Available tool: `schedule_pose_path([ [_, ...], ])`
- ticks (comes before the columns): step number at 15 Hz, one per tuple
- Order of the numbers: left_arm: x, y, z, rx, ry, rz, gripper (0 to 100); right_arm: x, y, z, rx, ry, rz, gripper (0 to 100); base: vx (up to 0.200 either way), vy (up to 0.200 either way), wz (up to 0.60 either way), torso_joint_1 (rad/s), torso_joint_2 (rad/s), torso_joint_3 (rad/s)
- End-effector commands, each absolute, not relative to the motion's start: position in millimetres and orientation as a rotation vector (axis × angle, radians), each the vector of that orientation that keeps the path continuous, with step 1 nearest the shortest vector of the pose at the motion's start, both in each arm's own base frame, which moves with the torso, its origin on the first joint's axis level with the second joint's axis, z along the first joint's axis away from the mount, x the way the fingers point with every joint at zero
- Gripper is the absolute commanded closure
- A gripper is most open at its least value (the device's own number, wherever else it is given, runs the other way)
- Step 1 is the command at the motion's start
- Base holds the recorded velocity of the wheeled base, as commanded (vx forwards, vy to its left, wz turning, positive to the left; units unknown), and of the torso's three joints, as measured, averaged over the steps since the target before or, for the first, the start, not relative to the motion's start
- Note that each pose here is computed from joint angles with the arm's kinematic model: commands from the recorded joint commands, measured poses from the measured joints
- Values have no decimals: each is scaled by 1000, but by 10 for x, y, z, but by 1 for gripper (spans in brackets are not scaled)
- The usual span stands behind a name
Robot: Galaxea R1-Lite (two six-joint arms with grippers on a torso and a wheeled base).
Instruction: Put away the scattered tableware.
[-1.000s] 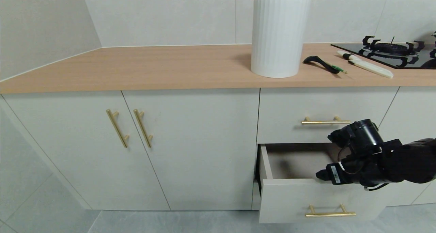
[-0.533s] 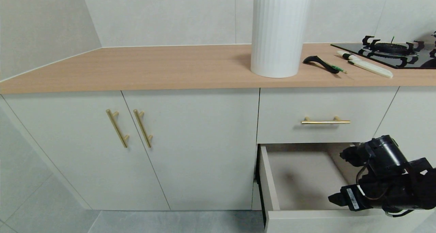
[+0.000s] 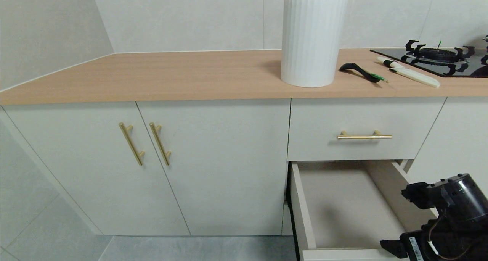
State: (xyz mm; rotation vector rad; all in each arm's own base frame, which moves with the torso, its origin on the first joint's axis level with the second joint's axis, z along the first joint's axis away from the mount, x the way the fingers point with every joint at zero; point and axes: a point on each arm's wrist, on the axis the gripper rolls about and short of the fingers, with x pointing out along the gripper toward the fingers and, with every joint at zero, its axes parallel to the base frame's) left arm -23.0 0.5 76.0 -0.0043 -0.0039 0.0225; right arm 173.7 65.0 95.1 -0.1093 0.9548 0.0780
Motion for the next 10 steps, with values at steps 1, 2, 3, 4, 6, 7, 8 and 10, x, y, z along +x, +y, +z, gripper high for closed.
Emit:
schedule_pose_path([
  [1, -229, 6, 761, -5, -3, 23, 0, 1586, 623, 957, -107, 949, 92, 0, 0, 0, 0, 0, 0, 0],
  [2, -229, 6, 761, -5, -3, 25, 0, 1528, 623, 946, -96, 952, 95, 0, 0, 0, 0, 0, 0, 0],
  [3, -229, 6, 761, -5, -3, 21, 0, 1480, 627, 935, -94, 955, 102, 0, 0, 0, 0, 0, 0, 0],
  [4, -229, 6, 759, -5, -2, 21, 0, 1403, 604, 919, -93, 956, 105, 0, 0, 0, 0, 0, 0, 0],
  [6, -229, 5, 761, -5, -3, 23, 0, 1320, 565, 911, -89, 950, 105, 0, 0, 0, 0, 0, 0, 0],
  [7, -229, 5, 761, -5, -3, 23, 0, 1260, 537, 898, -89, 950, 105, 0, 0, 0, 0, 0, 0, 0],
  [8, -229, 6, 761, -5, -3, 21, 0, 1221, 519, 896, -90, 956, 103, 0, 0, 0, 0, 0, 0, 0],
  [10, -229, 5, 761, -5, -3, 23, 0, 1153, 488, 921, -87, 959, 100, 0, 0, 0, 0, 0, 0, 0],
])
